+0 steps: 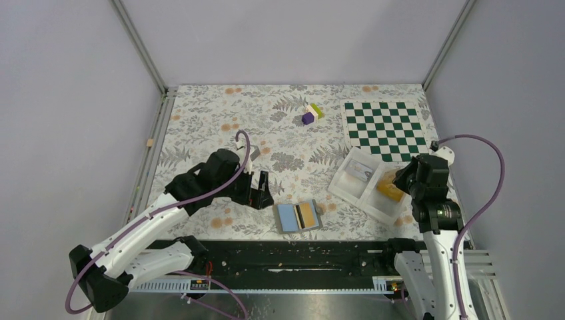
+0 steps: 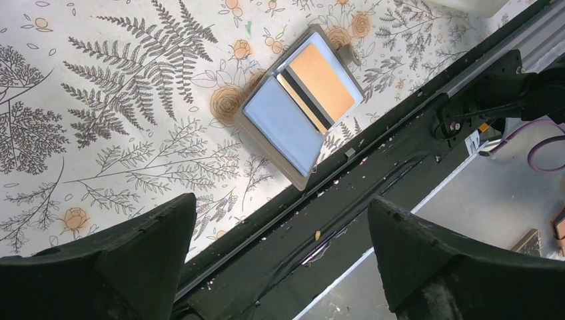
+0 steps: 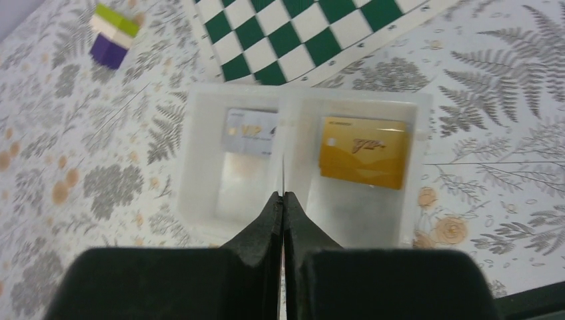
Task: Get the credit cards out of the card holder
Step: Place the credit card in the storage box.
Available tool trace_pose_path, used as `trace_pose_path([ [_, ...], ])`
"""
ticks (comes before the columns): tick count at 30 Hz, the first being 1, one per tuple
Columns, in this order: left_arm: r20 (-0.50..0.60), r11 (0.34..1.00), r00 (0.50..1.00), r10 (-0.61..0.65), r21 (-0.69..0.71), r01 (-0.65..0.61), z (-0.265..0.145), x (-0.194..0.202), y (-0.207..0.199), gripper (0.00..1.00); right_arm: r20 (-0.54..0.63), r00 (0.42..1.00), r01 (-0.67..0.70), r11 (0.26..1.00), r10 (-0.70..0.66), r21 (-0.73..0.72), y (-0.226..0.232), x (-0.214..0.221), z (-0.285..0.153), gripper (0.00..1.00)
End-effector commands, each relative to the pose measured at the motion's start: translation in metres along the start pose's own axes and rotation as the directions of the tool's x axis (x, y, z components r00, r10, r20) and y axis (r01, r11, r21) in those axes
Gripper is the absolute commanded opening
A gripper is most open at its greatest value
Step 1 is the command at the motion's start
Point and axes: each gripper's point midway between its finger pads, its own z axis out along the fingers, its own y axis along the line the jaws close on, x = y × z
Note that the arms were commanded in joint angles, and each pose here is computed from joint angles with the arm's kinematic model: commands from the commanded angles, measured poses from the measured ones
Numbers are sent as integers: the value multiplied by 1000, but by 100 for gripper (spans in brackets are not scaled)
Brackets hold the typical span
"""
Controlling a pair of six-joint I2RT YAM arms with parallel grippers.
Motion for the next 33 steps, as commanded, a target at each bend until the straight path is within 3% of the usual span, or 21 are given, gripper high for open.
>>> trace_pose_path([
  [1,27,1000,999,19,-1,-19,-5,-2,1,99,75,996,-50,991,41,122,-27,-10,16,0],
  [17,37,1000,999,18,7,-19,-8,-1,0,99,57,967,-246,967,250,-61,-39,-1,81,0],
  [33,28,1000,999,17,-3,-16,-5,-1,2,99,6,960,-280,958,281,-70,-55,26,99,0],
])
